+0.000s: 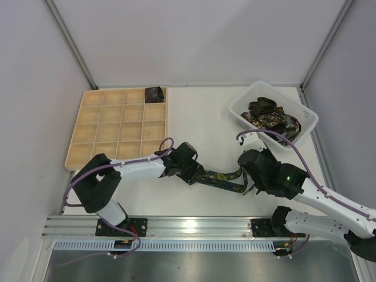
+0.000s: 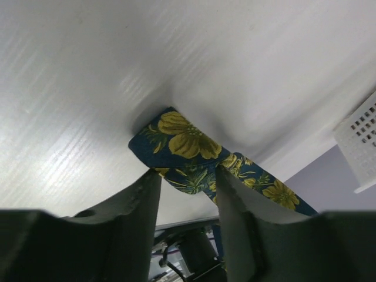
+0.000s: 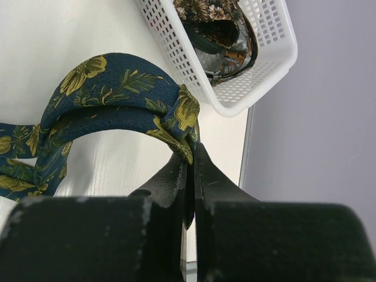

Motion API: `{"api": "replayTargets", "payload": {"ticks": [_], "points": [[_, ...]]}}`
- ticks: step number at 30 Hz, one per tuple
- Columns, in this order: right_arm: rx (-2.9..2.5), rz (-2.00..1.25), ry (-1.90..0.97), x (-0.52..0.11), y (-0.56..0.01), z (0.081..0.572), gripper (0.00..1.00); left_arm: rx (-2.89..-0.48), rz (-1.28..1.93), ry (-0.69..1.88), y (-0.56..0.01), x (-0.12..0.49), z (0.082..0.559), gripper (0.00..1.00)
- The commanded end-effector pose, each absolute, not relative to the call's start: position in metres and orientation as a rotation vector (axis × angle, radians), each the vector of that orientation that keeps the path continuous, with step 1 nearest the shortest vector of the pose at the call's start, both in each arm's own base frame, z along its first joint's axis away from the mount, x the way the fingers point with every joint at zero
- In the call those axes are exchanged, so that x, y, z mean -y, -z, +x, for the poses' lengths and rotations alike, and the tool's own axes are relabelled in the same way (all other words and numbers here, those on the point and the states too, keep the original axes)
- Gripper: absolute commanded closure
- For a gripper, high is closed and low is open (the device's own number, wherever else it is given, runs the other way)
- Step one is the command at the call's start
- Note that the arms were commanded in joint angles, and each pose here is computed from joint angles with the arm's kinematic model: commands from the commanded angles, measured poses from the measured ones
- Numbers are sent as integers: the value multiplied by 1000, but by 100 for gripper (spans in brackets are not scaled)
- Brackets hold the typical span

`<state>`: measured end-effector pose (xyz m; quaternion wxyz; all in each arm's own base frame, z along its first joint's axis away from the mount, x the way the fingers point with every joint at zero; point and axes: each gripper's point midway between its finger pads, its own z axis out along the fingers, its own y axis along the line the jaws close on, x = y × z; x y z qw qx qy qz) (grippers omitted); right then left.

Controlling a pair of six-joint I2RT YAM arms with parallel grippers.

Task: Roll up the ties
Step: Flatten the tie

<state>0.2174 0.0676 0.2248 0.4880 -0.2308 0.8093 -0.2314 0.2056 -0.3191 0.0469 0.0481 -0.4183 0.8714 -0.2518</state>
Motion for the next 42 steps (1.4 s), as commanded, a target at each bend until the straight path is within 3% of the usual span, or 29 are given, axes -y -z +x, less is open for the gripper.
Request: {"api": "replayTargets", "payload": {"ticks": [1, 2, 5, 6, 14, 19, 24, 27, 32, 36, 39, 40, 41, 42], "points": [[-1933, -534, 525, -72, -239, 221, 100, -2609, -1287, 786, -50, 322, 219, 54], [-1930, -535, 522, -73, -239, 221, 100, -2612, -1277, 780, -49, 321, 220, 58], [-1928, -546, 526, -74, -239, 222, 100, -2596, -1249, 741, -48, 314, 224, 85], [-1924, -553, 525, -75, -240, 222, 100, -2594, -1236, 719, -50, 311, 225, 100], [-1832, -640, 576, -80, -258, 235, 100, -2484, -951, 416, -105, 230, 219, 100], [-1712, -728, 633, -92, -273, 254, 100, -2238, -823, 479, -183, 167, 208, 100], [-1624, -1005, 665, -124, -245, 264, 100, -2263, -897, 356, -168, 112, 168, 99], [-1691, -1123, 468, -167, -203, 255, 95, -2298, -958, 313, -143, 100, 152, 100], [-1901, -1116, -54, -251, -163, 216, 95, -2280, -1036, 250, -133, 66, 128, 100], [-2065, -1129, -270, -291, -133, 181, 80, -2215, -1088, 235, -139, 43, 119, 100], [-2165, -1130, -300, -294, -111, 164, 78, -2200, -1088, 238, -143, 34, 114, 100], [-2175, -1144, -326, -297, -107, 155, 72, -2198, -1083, 248, -144, 34, 114, 100], [-2193, -1138, -351, -298, -104, 149, 60, -2187, -1079, 264, -145, 32, 114, 100], [-2213, -1117, -354, -297, -102, 146, 31, -2187, -1071, 265, -145, 32, 113, 100]]}}
